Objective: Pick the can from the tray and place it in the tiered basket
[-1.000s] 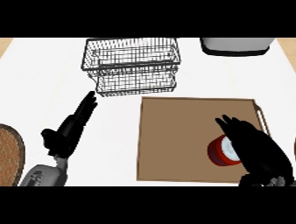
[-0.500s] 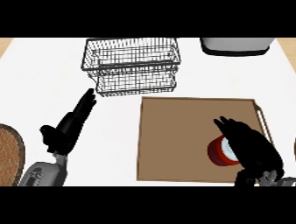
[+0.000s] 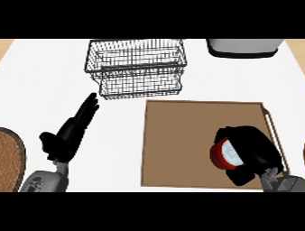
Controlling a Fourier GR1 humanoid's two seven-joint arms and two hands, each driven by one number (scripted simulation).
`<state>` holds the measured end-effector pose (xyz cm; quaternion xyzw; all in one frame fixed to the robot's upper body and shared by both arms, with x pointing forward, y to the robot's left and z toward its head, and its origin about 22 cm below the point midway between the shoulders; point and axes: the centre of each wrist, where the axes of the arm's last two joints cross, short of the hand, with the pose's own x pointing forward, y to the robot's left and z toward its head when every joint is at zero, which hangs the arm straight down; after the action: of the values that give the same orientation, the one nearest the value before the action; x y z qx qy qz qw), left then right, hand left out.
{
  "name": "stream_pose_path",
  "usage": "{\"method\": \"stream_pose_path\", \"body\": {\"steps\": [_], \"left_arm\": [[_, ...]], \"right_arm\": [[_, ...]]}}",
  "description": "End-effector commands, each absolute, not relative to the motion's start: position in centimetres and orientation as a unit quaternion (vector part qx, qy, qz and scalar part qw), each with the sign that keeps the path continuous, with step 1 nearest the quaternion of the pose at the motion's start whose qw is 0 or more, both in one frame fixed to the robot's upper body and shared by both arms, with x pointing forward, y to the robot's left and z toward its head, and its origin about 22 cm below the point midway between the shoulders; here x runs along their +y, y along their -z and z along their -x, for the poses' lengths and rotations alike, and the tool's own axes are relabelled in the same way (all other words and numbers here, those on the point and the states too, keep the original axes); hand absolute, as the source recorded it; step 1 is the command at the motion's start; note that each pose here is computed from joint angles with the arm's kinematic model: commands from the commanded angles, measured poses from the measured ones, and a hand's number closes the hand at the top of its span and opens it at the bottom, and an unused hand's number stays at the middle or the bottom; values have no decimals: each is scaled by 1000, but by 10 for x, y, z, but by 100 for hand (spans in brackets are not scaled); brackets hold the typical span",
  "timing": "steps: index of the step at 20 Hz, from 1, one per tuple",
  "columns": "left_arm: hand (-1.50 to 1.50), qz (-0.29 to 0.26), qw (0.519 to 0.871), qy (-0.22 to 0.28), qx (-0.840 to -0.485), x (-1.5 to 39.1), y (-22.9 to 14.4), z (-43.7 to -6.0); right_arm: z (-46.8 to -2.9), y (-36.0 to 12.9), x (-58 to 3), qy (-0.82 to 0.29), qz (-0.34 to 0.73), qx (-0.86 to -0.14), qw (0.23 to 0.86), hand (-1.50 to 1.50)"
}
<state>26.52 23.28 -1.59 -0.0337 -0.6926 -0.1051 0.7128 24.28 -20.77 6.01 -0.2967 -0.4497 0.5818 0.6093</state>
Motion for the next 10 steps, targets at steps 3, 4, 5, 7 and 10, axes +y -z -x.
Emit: {"method": "stream_pose_path", "body": {"steps": [3,4,5,7,10], "left_arm": [[0,35,713,104,-693,250,13,-274],[0,37,712,103,-693,240,30,-252],[0,37,709,105,-696,217,16,-280],[0,36,722,106,-683,230,7,-261],[0,32,718,101,-688,239,12,-269]], "right_arm": [[-226,-55,-192,-573,292,-486,592,150],[-256,-40,-200,-584,290,-481,586,150],[-241,-56,-185,-576,286,-490,588,150],[-249,-68,-175,-575,296,-489,585,150],[-250,-78,-194,-562,314,-511,569,150]]}}
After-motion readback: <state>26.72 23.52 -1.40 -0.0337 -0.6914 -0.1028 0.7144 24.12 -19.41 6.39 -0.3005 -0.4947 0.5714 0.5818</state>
